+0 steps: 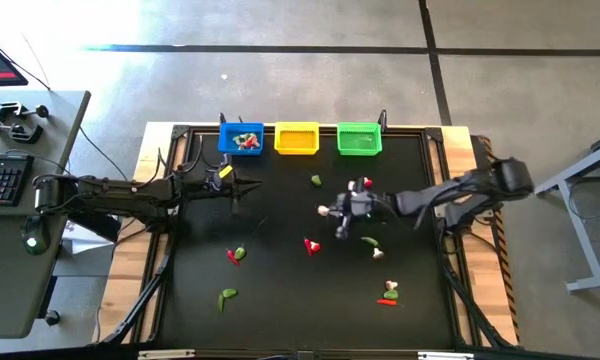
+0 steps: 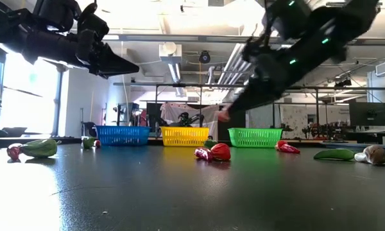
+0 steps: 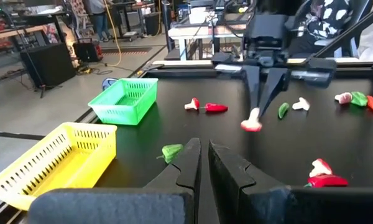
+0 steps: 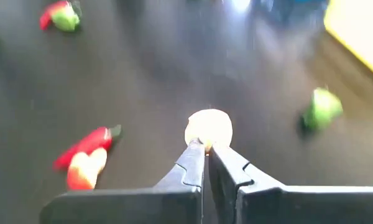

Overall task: Sort produce into baskets
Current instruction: Put the red mushroom into the blue bin

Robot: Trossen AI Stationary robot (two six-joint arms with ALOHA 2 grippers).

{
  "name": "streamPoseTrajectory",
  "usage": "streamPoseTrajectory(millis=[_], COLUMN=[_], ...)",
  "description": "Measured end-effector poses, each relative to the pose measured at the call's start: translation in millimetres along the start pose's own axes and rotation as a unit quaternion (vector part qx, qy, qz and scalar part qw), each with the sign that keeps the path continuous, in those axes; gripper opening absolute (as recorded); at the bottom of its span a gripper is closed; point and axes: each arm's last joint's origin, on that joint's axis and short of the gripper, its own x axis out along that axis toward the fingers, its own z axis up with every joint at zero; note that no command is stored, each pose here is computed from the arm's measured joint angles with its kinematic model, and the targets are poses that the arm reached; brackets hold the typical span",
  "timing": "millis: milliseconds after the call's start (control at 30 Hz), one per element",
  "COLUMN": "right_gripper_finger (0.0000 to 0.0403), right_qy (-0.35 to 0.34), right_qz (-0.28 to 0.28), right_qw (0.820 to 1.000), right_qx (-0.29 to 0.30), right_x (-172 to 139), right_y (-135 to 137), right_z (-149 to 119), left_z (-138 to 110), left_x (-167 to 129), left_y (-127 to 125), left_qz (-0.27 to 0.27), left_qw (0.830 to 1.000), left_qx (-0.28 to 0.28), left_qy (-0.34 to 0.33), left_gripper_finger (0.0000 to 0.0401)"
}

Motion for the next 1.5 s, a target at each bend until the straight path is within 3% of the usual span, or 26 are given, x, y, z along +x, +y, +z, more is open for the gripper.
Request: streamPoseTrajectory(millis=[233,500,800,1033,1233,1500], right_gripper_finger=[0.0000,0.0000,0.0000,0.0000,0.0000,0.0000], right_qy=[-0.028,-0.064,-0.138,-0.109,-0.070,-0.048], right_qz=[0.009,-0.048,-0.101,-0.118,-0.123,-0.120], right_qw=[0.999,0.997,0.985,0.987,0.990,0.991], right_qx=[-0.018,-0.015,0.013,0.011,0.015,0.044], right_x=[56.6,124.0,157.5,196.2,224.7,239.7], right_y=[-29.2,-59.5,-101.9,-125.3,-138.3,-147.2], right_z=[21.4,66.1,125.9,154.8,158.5,157.1], left_z=[1.0,-2.1,-4.9,-5.3,-5.9,-33.9], left_x=[-0.2,-0.3,-0.5,-3.5,-11.7,-36.9], left_y=[0.7,2.7,3.7,6.8,5.3,0.5], left_qz=[0.011,0.048,0.048,0.041,0.028,0.035], left_qw=[1.000,0.999,0.998,0.998,0.999,0.998], left_qx=[0.004,0.010,0.025,0.020,0.018,-0.018], left_qy=[-0.004,0.015,0.029,0.035,0.030,-0.041], left_gripper_finger=[0.0012,0.0000,0.0000,0.0000,0.0000,0.0000])
